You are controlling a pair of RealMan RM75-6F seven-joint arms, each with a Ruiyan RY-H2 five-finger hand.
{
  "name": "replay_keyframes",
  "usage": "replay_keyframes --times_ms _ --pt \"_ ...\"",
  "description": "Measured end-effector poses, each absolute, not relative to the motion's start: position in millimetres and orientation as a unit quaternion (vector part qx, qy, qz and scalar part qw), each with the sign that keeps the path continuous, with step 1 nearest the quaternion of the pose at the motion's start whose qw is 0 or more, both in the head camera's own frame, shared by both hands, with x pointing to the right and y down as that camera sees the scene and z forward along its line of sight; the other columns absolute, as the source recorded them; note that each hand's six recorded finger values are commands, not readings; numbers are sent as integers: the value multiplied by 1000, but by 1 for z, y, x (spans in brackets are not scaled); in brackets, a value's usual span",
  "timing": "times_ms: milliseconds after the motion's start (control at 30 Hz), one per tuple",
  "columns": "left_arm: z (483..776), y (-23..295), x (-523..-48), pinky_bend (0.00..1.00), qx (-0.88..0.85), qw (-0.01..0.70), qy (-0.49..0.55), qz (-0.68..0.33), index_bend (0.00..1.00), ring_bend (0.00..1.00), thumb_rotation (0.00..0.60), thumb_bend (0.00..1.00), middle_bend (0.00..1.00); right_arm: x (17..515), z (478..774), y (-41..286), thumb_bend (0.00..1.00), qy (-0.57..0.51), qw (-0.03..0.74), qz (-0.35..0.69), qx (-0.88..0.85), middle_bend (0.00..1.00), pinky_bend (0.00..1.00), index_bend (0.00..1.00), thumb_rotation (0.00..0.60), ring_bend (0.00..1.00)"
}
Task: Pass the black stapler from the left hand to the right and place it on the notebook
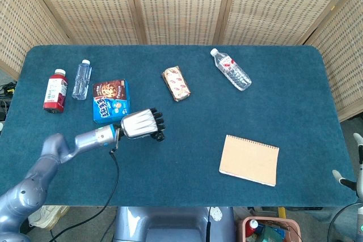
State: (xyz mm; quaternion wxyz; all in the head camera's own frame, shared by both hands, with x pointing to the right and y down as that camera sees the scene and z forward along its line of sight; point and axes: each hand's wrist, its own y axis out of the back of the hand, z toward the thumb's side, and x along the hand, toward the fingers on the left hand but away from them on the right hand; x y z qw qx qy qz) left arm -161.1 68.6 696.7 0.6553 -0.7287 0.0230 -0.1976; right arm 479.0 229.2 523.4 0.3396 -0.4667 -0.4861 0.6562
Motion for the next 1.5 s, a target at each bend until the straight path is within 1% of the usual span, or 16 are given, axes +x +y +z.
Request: replay_keyframes --times_ms 200,533,600,667,733,800,867,933,1000,1133,1200,1267,1333,1367,1433,1500 --pt "707 75 -105 516 -737 648 24 -192 721 404 600 503 561 484 523 230 0 -489 333 659 -463 0 0 0 600 0" --pt "721 87 -80 516 -713 675 -27 -188 709 404 600 495 549 488 523 229 0 -493 329 660 -462 0 0 0 600 0" --pt "722 89 -80 515 -713 675 -30 -187 663 404 600 426 516 488 523 228 0 -494 328 659 -463 0 0 0 600 0" --pt "724 91 -82 515 -712 675 -32 -189 585 404 600 284 480 488 522 229 0 -494 329 658 -463 0 0 0 600 0" --pt "725 91 -83 515 -712 675 -33 -191 525 404 600 211 465 488 522 229 0 -494 329 658 -464 0 0 0 600 0" --pt "725 92 -83 504 -711 676 -35 -189 422 400 600 147 417 487 522 229 0 -494 329 657 -464 0 0 0 600 0" --pt "724 93 -85 469 -708 681 -40 -184 266 357 600 49 321 487 521 229 0 -494 330 657 -464 0 0 0 600 0" --pt "724 94 -87 448 -707 682 -42 -182 176 318 600 4 268 486 521 229 0 -494 331 656 -464 0 0 0 600 0" --pt "722 94 -89 437 -710 680 -40 -178 135 299 600 0 244 485 520 229 0 -494 332 656 -465 0 0 0 600 0" --pt "712 91 -93 365 -714 680 -28 -165 60 229 600 0 175 483 520 230 0 -493 333 655 -466 0 0 0 600 0" --pt "704 85 -97 294 -716 680 -13 -158 17 163 600 0 113 482 521 230 0 -492 334 654 -467 0 0 0 600 0" --pt "692 75 -105 181 -721 676 17 -155 0 66 600 0 31 481 521 230 0 -490 335 654 -469 0 0 0 600 0" --pt "681 63 -117 85 -724 671 45 -157 0 12 600 0 1 480 522 230 0 -490 335 653 -471 0 0 0 600 0" --pt "675 56 -126 39 -725 666 61 -162 0 0 600 0 0 480 522 230 0 -489 334 653 -472 0 0 0 600 0" --pt "666 44 -144 2 -728 656 87 -176 0 0 600 0 0 479 523 230 0 -487 334 653 -474 0 0 0 600 0" --pt "660 37 -160 0 -732 645 106 -192 0 0 600 0 0 477 524 230 0 -485 335 652 -477 0 0 0 600 0"
